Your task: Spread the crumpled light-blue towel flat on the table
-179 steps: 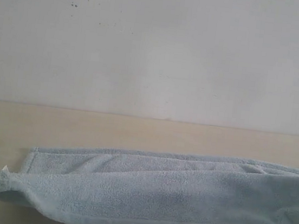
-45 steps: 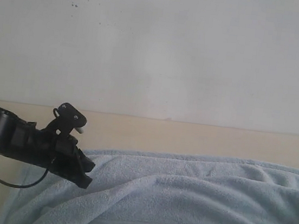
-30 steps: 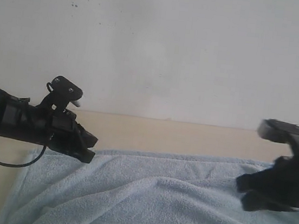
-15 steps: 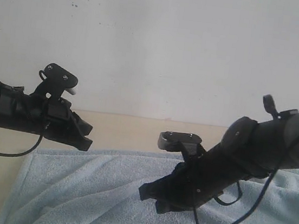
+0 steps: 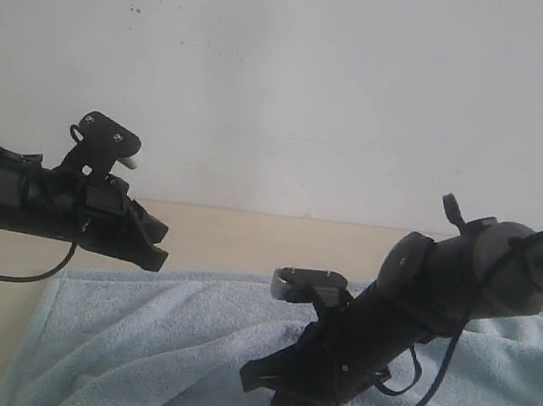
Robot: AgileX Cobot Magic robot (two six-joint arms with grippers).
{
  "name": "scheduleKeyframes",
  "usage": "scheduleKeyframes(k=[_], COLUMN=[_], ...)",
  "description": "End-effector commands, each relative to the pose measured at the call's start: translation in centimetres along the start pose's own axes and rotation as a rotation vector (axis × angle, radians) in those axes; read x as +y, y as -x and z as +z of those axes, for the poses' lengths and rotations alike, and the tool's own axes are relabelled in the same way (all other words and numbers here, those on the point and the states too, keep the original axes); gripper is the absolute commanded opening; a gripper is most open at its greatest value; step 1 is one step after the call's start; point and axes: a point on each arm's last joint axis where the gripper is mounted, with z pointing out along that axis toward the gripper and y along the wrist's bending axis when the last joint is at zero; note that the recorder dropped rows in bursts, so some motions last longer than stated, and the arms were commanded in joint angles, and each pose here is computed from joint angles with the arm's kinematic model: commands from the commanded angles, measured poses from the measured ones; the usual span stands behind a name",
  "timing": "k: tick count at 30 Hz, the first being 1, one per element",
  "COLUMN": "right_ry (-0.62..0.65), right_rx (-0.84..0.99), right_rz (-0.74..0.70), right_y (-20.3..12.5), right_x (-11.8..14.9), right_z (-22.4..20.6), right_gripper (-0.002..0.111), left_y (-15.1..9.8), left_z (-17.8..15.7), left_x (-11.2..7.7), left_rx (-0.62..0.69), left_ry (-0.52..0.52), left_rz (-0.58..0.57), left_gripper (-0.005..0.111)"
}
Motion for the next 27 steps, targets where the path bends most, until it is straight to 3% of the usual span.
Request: scheduleKeyframes(k=[1,17,24,27], right_ry=[0.028,0.18,0.153,0.003], right_rx=[0.067,0.466,0.313,0.186], right_rz=[-0.027,-0.105,-0.18,-0.279], right_y=[-0.5,-4.0,-2.5,-1.3], right_x=[0.3,1.5,2.5,1.9], right_z=[-0.2,-1.3,-4.6,-7.9], right_gripper=[0.0,0.0,0.0,0.0], left_y=[0.2,-0.7,-1.9,-1.5], left_z=[-0.3,-0.3,-0.8,-2.2], left_x=[0.0,0.3,0.4,0.0], left_rx=[-0.009,0.034,0.086,0.068], left_ry=[0.003,0.048,0.097,0.102], left_rz=[-0.015,-0.032,-0.038,-0.036], left_gripper=[0.004,0.004,0.004,0.004])
